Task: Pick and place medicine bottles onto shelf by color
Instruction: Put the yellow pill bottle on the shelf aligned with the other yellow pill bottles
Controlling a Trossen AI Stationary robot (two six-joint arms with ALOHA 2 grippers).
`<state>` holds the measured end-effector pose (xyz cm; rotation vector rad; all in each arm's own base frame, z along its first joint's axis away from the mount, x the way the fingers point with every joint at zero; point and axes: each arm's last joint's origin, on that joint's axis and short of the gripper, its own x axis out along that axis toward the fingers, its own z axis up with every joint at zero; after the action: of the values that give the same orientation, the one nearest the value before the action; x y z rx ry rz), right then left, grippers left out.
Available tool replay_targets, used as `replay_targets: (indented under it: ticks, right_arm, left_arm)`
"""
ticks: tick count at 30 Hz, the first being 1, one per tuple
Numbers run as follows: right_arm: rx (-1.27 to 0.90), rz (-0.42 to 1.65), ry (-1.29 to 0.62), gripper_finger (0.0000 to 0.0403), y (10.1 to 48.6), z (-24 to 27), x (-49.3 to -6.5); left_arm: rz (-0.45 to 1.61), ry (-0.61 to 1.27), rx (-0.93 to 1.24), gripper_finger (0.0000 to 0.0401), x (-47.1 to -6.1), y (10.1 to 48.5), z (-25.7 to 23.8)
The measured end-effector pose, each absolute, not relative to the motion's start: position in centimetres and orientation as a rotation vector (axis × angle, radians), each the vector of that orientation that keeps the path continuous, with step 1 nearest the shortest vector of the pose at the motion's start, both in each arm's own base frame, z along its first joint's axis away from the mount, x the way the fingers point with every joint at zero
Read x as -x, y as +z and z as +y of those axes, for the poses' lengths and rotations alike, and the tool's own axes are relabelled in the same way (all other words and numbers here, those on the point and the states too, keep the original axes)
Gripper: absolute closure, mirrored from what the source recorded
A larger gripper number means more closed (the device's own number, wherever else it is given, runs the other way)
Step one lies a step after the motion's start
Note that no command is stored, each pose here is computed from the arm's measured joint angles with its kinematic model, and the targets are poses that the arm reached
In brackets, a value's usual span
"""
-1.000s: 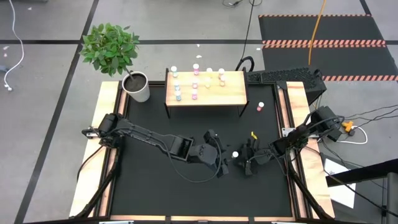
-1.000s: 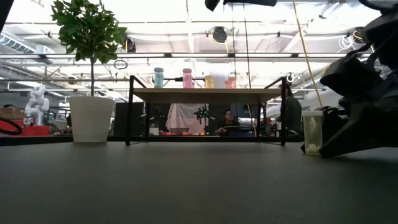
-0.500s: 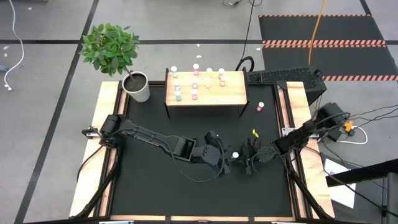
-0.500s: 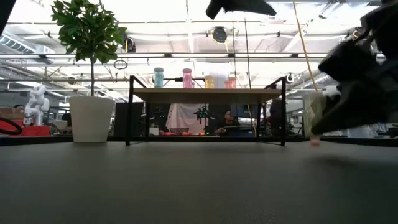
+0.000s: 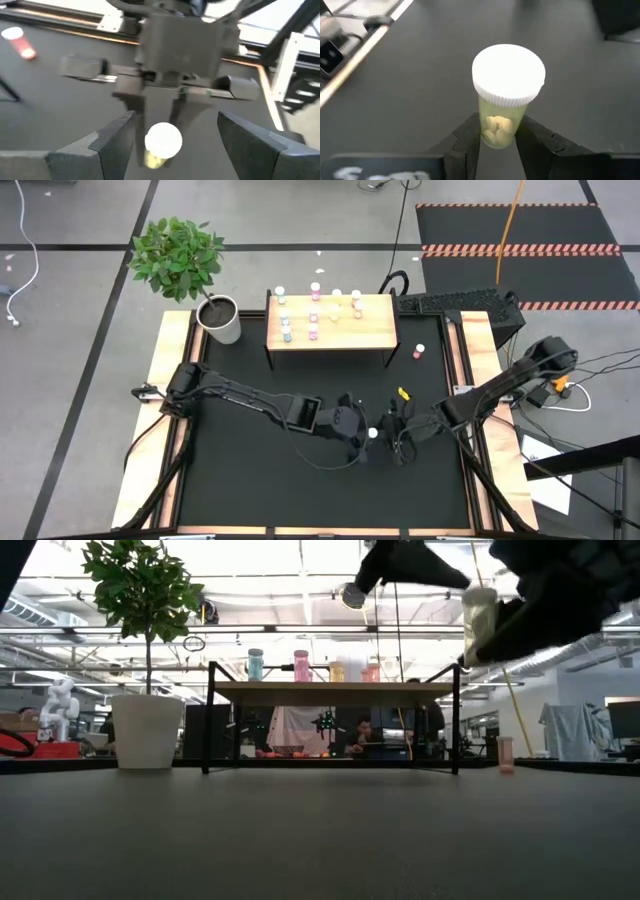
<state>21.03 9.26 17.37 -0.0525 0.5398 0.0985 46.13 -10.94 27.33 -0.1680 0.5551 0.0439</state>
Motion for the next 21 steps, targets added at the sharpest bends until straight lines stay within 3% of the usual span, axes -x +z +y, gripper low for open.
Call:
replay_targets:
  ticks: [6,21]
  right_arm:
    - [0.040,0.528,0.122,0.0296,18.64,9.50,-21.38]
    - [0.031,0.520,0.111,0.0296,18.72,9.44,-21.44]
  left_arm:
    - [0.579,-0.020,0.148,0.0123,-46.01,27.25,-11.15]
    - [0.618,0.020,0.070,0.0126,-46.05,26.60,-10.46]
